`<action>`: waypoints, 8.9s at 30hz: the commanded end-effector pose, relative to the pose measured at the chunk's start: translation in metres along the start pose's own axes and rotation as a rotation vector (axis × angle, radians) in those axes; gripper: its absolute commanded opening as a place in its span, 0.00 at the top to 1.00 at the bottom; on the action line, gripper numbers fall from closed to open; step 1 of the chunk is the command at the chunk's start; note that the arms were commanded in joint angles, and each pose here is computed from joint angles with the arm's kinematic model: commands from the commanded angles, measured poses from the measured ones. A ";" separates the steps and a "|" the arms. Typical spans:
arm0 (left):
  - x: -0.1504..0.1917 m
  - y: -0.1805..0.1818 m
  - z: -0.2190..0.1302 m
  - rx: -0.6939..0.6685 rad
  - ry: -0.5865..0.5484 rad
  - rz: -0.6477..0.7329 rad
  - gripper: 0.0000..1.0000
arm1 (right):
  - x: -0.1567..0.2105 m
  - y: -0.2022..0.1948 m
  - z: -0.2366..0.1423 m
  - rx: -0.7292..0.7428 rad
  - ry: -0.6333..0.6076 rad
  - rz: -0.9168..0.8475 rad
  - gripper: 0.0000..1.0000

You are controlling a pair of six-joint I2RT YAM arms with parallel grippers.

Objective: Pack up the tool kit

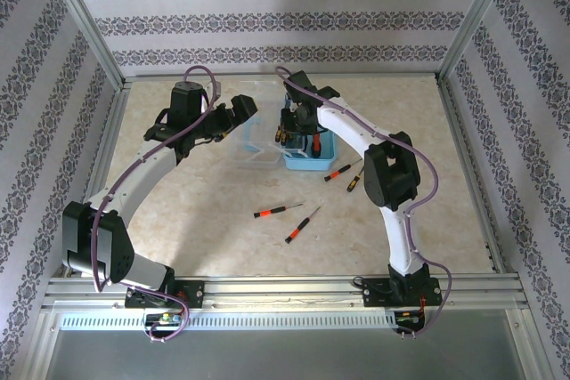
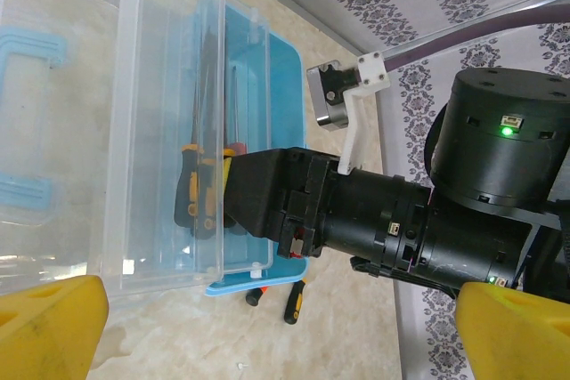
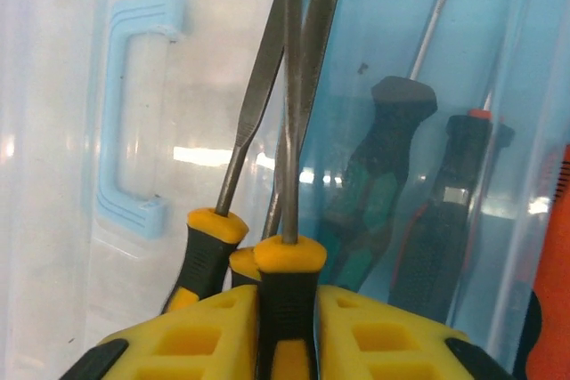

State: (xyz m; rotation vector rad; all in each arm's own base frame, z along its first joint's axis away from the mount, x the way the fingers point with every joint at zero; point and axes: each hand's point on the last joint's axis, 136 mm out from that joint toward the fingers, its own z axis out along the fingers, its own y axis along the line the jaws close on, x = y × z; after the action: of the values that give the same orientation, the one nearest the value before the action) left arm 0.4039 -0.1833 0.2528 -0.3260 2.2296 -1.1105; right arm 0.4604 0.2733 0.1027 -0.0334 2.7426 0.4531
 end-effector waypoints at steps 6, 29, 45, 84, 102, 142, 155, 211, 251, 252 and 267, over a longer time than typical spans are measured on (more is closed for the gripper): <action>-0.007 -0.008 -0.004 0.040 -0.020 0.009 0.00 | 0.000 -0.002 -0.022 0.011 -0.007 0.006 0.67; 0.001 -0.016 0.001 0.088 0.006 -0.010 0.01 | 0.037 -0.071 -0.127 0.123 -0.318 0.083 0.61; 0.108 -0.056 0.046 0.114 0.264 0.137 0.01 | 0.132 -0.168 -0.090 0.291 -0.190 0.259 0.59; 0.137 -0.068 0.046 0.063 0.310 0.304 0.00 | 0.153 -0.206 -0.039 0.295 -0.031 0.404 0.69; 0.133 -0.067 0.043 0.049 0.296 0.324 0.00 | 0.150 -0.203 -0.046 0.288 -0.047 0.380 0.82; 0.008 -0.007 0.008 -0.020 0.027 0.088 0.00 | 0.021 -0.003 -0.049 0.040 -0.068 -0.078 0.81; 0.006 -0.009 0.006 -0.011 0.022 0.088 0.00 | 0.018 -0.014 -0.026 0.093 -0.045 -0.051 0.79; 0.051 -0.049 0.013 0.074 0.113 0.148 0.01 | 0.137 -0.114 -0.035 0.339 -0.100 0.137 0.24; 0.048 -0.056 0.006 0.092 0.093 0.163 0.01 | 0.149 -0.182 -0.045 0.346 -0.058 0.320 0.46; 0.048 -0.057 0.005 0.093 0.092 0.163 0.01 | 0.145 -0.182 -0.045 0.327 -0.053 0.309 0.46; 0.048 -0.056 0.005 0.091 0.093 0.166 0.01 | 0.114 -0.182 -0.024 0.245 0.039 0.310 0.52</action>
State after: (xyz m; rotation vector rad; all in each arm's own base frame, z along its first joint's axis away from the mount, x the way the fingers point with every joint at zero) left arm 0.3678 -0.2461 0.2559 -0.0918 2.2927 -1.1601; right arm 0.3622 0.0958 0.0317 0.4677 2.7887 0.2006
